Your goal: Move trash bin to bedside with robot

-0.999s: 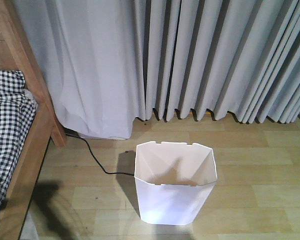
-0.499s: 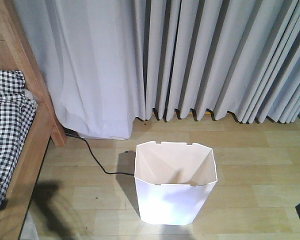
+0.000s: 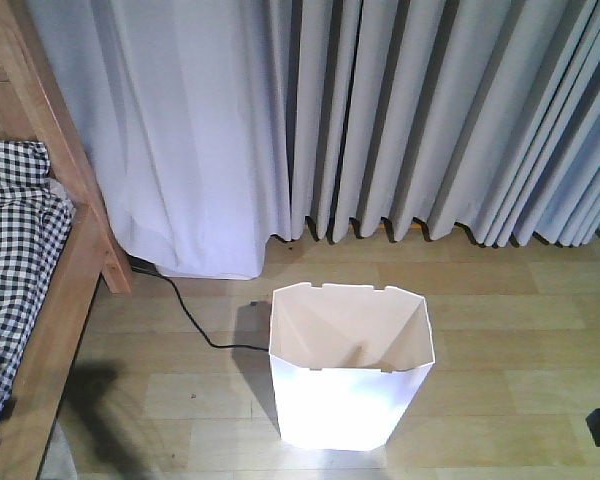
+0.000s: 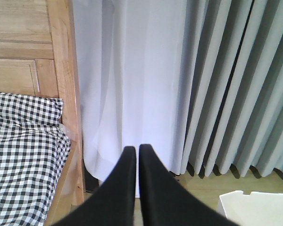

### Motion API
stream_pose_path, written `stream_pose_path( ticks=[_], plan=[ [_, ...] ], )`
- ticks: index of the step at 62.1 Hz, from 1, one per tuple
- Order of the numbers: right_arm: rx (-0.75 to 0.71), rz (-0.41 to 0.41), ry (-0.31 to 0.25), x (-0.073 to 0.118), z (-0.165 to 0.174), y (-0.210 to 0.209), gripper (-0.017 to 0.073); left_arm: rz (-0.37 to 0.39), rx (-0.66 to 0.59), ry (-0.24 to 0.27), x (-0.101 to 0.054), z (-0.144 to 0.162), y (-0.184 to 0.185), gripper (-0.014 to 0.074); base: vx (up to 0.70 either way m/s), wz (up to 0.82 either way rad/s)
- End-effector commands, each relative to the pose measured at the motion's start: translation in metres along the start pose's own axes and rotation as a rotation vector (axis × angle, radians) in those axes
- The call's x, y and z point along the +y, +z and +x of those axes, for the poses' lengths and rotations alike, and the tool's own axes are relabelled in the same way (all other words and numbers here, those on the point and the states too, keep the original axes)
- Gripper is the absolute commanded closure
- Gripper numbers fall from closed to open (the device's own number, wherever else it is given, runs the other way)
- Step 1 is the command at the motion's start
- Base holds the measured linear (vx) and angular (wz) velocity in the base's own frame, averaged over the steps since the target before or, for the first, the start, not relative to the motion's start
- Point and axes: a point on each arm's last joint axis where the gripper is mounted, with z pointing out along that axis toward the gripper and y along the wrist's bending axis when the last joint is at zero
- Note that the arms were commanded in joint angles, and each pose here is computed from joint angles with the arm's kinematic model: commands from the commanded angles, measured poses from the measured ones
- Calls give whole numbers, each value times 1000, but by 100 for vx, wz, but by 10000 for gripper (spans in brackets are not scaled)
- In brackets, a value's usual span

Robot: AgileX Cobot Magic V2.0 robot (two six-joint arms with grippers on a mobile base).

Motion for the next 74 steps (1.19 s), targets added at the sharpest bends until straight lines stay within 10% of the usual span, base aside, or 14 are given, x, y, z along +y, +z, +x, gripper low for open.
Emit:
stream_pose_path(
  ticks=[1,74],
  plan=[
    [-85,4,-11,0,-5,-1,568,4,-71,-10,0,-3,0,599,0,0],
    [-81,2,9,0,-5,-1,568,4,-71,-10,0,-3,0,599,0,0]
  ],
)
